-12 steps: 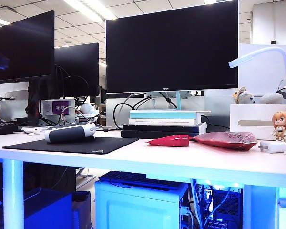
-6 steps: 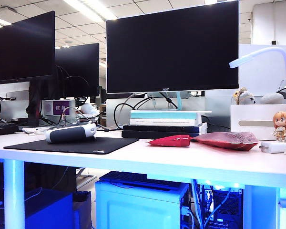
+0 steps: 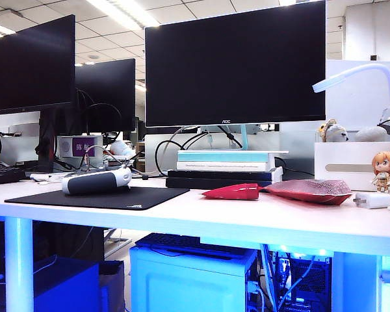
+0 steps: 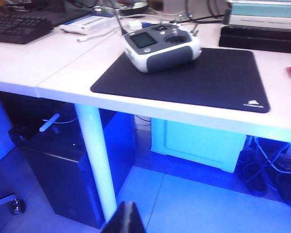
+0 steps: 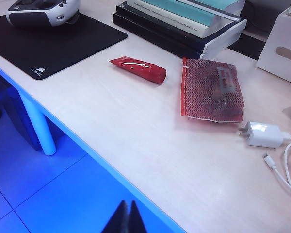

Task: Open the drawer, place the cleaning sponge inside, then close the drawer.

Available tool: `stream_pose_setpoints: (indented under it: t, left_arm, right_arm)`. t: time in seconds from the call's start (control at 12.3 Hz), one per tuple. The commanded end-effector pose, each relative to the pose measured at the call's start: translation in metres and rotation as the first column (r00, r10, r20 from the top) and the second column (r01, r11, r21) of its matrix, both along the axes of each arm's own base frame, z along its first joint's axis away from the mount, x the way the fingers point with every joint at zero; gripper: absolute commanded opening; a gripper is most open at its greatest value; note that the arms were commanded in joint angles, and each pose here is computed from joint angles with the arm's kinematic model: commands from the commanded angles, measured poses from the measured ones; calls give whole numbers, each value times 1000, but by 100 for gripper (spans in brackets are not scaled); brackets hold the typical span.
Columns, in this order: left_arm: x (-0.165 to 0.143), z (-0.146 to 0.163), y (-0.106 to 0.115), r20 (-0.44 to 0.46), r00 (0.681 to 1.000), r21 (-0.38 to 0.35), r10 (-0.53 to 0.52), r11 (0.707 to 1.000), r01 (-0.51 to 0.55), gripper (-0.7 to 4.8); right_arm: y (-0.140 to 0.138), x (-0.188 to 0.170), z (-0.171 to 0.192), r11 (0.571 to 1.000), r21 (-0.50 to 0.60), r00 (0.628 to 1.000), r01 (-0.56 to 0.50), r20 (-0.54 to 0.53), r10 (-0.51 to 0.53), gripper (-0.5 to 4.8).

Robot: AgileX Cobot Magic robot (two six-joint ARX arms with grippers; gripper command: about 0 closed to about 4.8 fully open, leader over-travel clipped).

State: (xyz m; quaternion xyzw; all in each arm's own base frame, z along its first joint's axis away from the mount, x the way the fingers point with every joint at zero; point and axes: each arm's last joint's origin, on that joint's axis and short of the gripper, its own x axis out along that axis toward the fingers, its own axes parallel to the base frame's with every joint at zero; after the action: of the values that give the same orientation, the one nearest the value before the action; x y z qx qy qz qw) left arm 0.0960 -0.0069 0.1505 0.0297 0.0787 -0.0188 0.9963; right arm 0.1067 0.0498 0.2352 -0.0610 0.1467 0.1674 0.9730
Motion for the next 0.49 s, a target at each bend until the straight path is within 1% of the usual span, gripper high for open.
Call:
stream_pose_setpoints:
  t: [0.08, 0.24, 0.33, 0.41, 0.49]
  left_arm:
    - [0, -3, 0, -23, 1000, 1, -7, 1000, 7, -1]
    - [0, -3, 0, -23, 1000, 1, -7, 1000, 7, -1]
    - [0, -3, 0, -23, 1000, 1, -7, 1000, 7, -1]
    - [0, -3, 0, -23, 1000, 1, -7, 1000, 7, -1]
    - [0, -3, 0, -23, 1000, 1, -6, 1000, 6, -1]
  right_arm:
    - [0, 0, 2, 1000, 7, 1000, 0, 6, 0, 0]
    - [0, 0, 2, 1000, 6, 1000, 0, 4, 0, 0]
    - [-1, -1, 1, 1000, 22, 999, 5, 46, -6, 0]
    - [-7, 3, 0, 997, -11, 981, 72, 181, -69, 0]
    - [-24, 2, -14, 988, 64, 927, 141, 343, -155, 0]
